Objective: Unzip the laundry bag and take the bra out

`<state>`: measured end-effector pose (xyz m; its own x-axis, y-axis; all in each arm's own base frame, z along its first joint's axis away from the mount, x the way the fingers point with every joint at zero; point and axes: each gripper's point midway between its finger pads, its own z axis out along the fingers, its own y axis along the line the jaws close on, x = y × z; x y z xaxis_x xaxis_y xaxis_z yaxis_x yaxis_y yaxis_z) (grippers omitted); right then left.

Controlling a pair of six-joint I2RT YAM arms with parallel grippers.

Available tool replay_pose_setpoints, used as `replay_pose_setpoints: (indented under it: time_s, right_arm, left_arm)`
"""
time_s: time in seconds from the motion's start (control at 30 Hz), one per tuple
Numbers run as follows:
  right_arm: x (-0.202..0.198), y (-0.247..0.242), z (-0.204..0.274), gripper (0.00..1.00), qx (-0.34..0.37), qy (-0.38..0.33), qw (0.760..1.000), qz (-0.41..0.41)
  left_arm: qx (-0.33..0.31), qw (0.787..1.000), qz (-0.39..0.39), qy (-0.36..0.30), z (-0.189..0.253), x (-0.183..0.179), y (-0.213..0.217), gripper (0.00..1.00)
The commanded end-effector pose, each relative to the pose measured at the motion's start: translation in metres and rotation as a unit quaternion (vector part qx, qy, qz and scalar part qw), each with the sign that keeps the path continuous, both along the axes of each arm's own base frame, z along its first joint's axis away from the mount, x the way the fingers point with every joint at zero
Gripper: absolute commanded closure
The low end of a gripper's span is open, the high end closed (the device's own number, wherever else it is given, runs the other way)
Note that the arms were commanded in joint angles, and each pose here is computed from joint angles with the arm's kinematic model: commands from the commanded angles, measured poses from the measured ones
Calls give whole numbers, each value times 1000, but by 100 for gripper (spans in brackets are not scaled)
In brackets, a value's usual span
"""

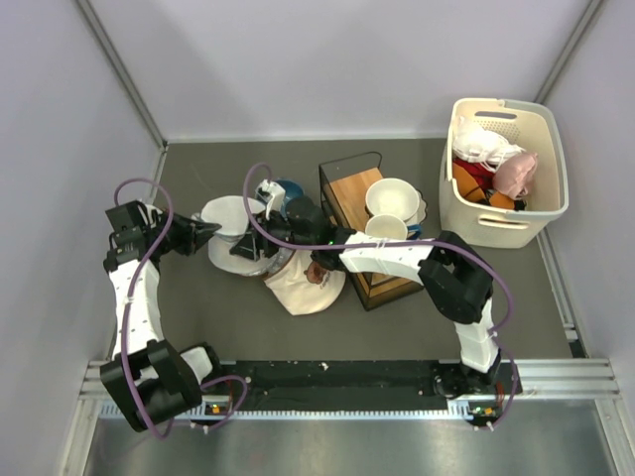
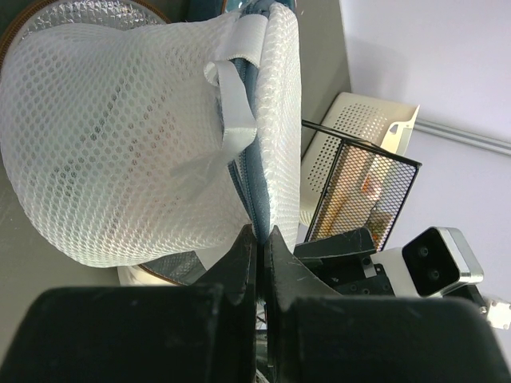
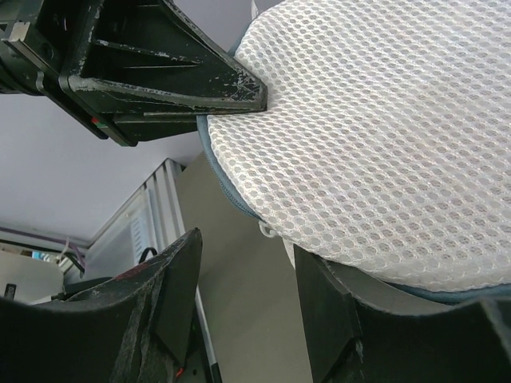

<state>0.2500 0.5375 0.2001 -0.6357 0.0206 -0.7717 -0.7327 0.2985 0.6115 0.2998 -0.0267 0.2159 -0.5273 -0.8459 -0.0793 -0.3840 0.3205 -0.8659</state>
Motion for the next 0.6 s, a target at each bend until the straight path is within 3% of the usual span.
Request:
replay_pose_setpoints:
  time_s: [0.0, 0.4, 0.57]
  right_arm:
    - [13, 0, 50, 50, 42, -40, 998, -20]
    - [23, 2, 62, 61, 38, -55, 997, -37]
    - [26, 1, 64, 75, 39, -56, 997, -45]
  left_arm:
    - [3, 999, -12, -42, 28, 3, -4, 100]
    - [4, 999, -12, -53, 40, 5, -2, 100]
    - [6, 998, -9, -55, 41, 4, 1, 100]
